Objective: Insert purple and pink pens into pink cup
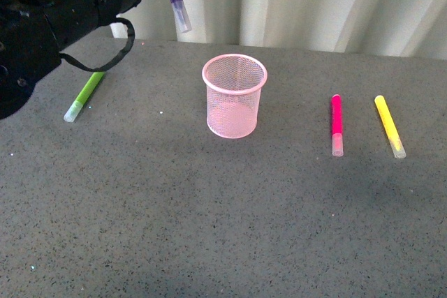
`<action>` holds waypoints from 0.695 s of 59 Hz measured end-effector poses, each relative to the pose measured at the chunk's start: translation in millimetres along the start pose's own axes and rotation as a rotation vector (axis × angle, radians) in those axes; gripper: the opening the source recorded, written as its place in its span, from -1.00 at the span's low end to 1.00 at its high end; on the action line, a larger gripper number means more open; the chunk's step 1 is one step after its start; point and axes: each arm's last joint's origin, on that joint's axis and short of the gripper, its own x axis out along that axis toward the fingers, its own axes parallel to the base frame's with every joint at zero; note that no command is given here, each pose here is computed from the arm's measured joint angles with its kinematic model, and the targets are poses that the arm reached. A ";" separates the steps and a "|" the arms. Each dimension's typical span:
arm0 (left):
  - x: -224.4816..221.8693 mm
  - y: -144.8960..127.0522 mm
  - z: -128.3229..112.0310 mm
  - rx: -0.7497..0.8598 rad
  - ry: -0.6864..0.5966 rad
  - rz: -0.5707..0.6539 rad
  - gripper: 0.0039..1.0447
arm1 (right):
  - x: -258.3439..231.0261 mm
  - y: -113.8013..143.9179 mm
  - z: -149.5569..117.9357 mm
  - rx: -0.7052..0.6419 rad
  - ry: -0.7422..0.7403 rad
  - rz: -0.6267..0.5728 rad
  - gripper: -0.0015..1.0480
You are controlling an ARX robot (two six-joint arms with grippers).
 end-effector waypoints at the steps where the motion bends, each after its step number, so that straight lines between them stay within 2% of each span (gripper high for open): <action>1: 0.1 -0.1 -1.3 -0.005 -0.002 0.000 -0.76 | 0.0 0.0 0.0 0.000 0.000 0.000 0.87; 27: -5.3 -30.7 -38.7 -0.100 -0.012 -0.059 -0.76 | 0.0 0.0 0.0 0.000 0.000 0.000 0.87; 41: -9.4 -20.7 -64.6 -0.090 0.033 -0.038 -0.76 | 0.0 0.0 0.0 0.000 0.000 0.000 0.87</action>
